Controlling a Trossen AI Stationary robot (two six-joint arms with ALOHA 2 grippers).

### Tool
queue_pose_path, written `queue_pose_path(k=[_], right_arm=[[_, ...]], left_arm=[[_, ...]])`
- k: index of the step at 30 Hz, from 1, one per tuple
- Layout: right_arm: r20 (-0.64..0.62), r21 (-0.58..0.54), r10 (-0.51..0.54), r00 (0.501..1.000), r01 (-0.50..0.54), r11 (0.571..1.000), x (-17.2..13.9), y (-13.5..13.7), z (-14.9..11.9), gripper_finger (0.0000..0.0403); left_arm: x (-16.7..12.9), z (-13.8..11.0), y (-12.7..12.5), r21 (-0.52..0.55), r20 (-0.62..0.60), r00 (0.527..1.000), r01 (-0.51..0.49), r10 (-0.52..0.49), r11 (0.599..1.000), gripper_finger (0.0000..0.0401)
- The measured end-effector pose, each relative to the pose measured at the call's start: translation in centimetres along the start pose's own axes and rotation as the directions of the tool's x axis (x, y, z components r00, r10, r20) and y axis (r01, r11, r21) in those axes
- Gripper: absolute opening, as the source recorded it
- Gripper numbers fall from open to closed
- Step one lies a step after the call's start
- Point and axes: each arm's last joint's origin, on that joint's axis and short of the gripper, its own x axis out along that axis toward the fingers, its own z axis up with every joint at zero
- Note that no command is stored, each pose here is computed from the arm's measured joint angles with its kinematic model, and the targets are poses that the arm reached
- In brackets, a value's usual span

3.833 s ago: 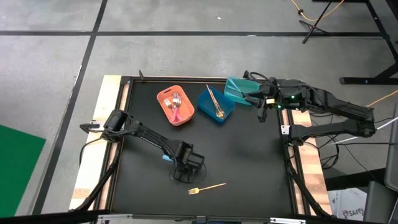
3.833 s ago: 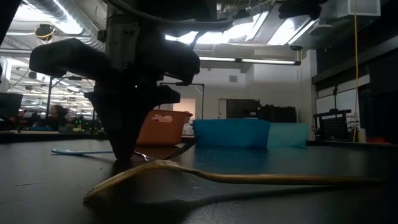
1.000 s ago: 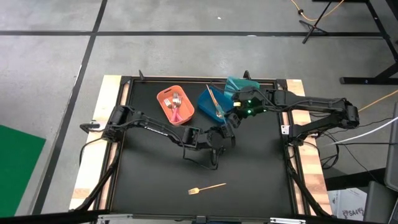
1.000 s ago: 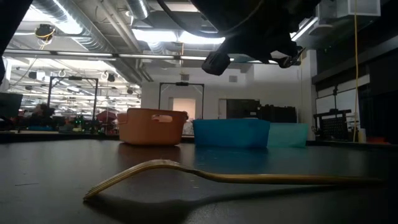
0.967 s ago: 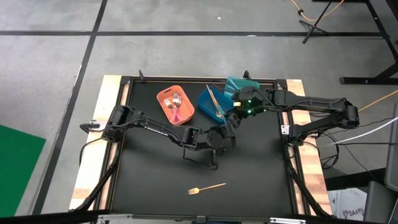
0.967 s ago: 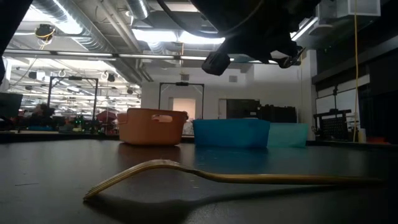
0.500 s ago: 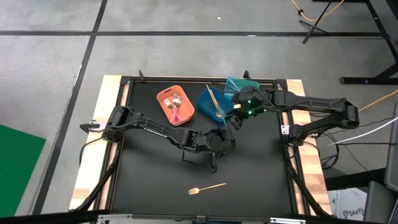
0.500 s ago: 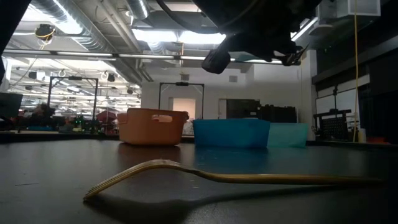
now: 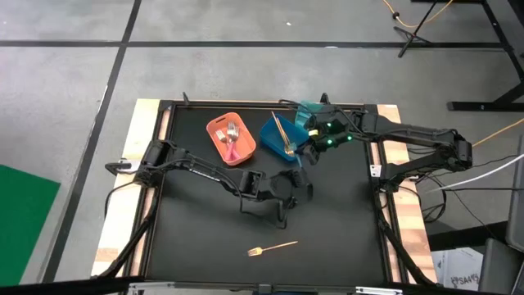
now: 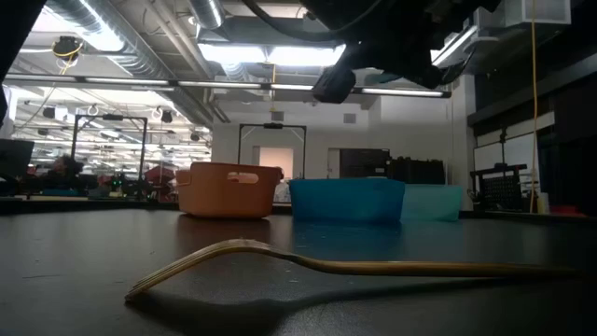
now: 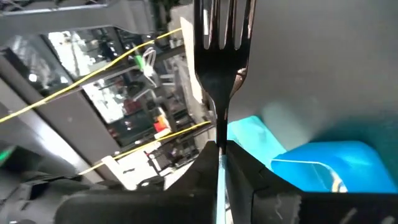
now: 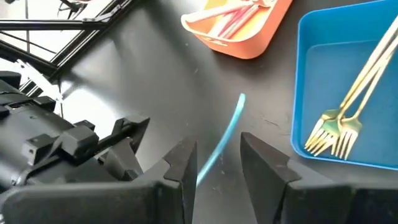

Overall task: Sort silverware by color (type)
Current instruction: Put the blue fork into the green bin

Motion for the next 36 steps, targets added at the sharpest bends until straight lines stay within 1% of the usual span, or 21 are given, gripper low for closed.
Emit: queue_pose_path(k=[2,5,17,20,29,36], right_arm=[[0.001,0.001,0.003,1.000,-0.003,1.000,0.00,0.02,0.02,0.0111],[0.015,0.020,0.016,1.000,-0.017,1.000,0.01,0.10,0.18,0.0111],[0.012,0.020,0.029,1.000,-0.029,0.999,0.01,0.15,0.19,0.0111],[0.007,0.017,0.041,0.999,-0.041,0.999,0.01,0.19,0.17,0.0111],[-0.003,0.019,0.050,0.999,-0.050,0.999,0.02,0.20,0.12,0.0111],[-0.027,0.021,0.076,0.997,-0.075,0.997,0.02,0.24,-0.01,0.0110]], left_arm=[[-0.01,0.00,0.30,0.005,0.000,1.000,-0.026,0.026,1.000,0.0004],[-0.01,0.00,0.45,0.000,0.001,0.999,-0.038,0.038,0.999,0.0004],[-0.01,-0.01,0.47,-0.008,0.001,0.999,-0.040,0.040,0.999,0.0004],[-0.02,-0.01,0.52,0.007,0.000,0.999,-0.044,0.044,0.999,0.0005],[-0.02,0.00,0.63,0.006,0.004,0.999,-0.054,0.054,0.999,0.0005],[-0.03,0.03,0.81,0.044,0.014,0.997,-0.070,0.069,0.997,0.0005]])
